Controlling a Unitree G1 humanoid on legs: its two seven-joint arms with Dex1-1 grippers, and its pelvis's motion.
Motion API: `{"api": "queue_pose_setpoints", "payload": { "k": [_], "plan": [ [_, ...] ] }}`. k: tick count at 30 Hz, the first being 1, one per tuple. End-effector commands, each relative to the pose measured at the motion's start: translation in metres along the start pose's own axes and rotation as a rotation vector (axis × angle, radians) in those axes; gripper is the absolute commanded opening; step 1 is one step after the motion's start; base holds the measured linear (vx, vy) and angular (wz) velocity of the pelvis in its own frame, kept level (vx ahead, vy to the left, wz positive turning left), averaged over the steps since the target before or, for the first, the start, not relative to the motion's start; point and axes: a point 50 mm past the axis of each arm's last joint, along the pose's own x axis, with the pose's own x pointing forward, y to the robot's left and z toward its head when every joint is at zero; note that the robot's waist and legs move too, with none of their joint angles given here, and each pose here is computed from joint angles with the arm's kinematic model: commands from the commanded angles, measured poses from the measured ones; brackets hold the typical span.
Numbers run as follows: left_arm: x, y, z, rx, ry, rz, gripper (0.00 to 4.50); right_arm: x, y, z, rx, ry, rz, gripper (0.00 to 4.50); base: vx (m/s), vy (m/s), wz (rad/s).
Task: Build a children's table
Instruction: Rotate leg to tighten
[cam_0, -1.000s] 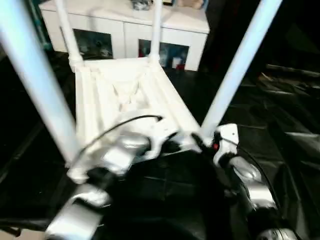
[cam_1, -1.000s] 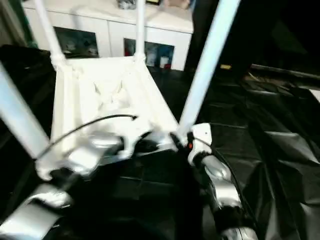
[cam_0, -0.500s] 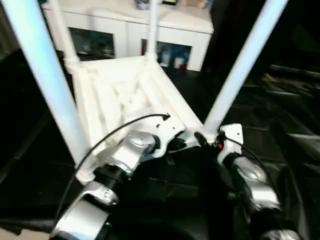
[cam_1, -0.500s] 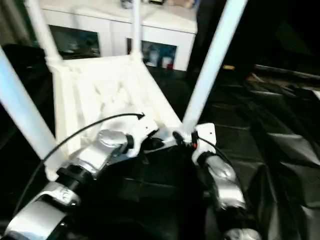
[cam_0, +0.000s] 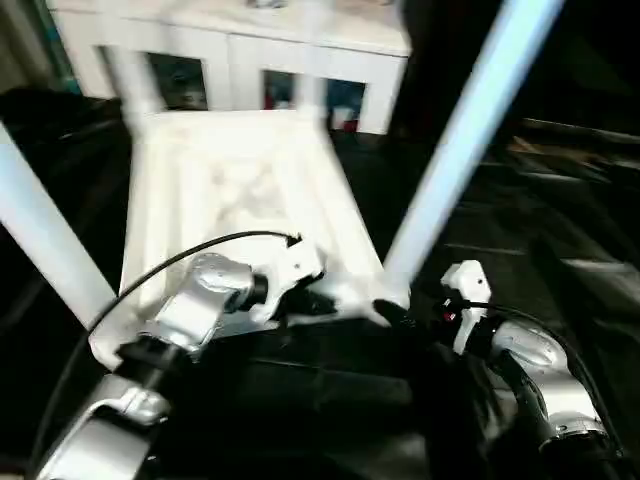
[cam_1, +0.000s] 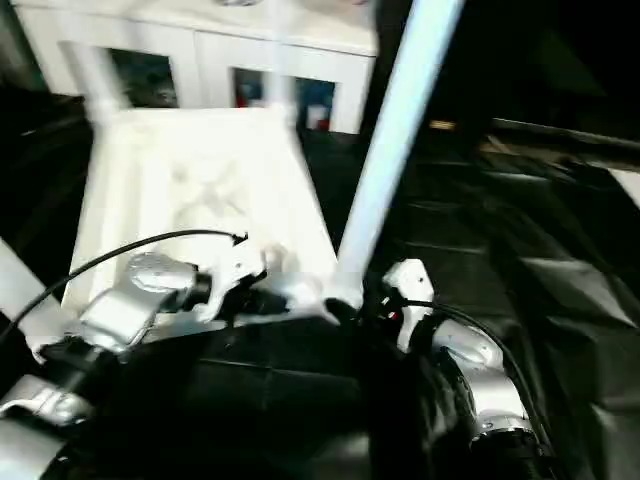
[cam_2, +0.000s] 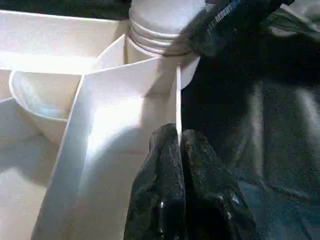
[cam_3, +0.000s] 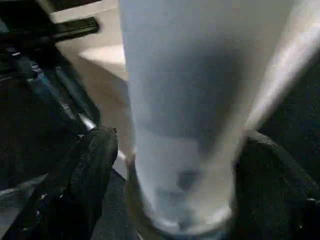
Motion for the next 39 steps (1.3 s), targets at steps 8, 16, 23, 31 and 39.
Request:
{"api": "queue_pose_setpoints", "payload": {
  "k": [8,16,23,31,39],
  "plan": [
    [0.002,-0.015,-0.036,-0.103,0.134,-0.07,0.0,-0.002,0.003,-0.007,0.007,0.036,0.044,3.64,0.0,0.0,0.0],
    [0.001,-0.016,-0.036,-0.105,0.134,-0.078,0.0,0.0,0.003,-0.005,0.021,0.015,0.047,3.01,0.0,0.0,0.0],
    [0.001,-0.017,-0.037,-0.105,0.139,-0.081,0.0,0.002,0.005,-0.007,0.032,0.009,0.054,2.71,0.0,0.0,0.0],
    [0.021,-0.004,-0.027,-0.136,0.079,0.093,0.0,0.008,-0.01,-0.019,0.073,0.012,-0.235,2.68,0.0,0.0,0.0],
    [0.06,0.006,-0.003,-0.228,0.03,0.275,0.0,0.033,-0.014,-0.024,0.162,0.019,-0.517,2.67,-0.014,0.003,0.0]
  ]
}}
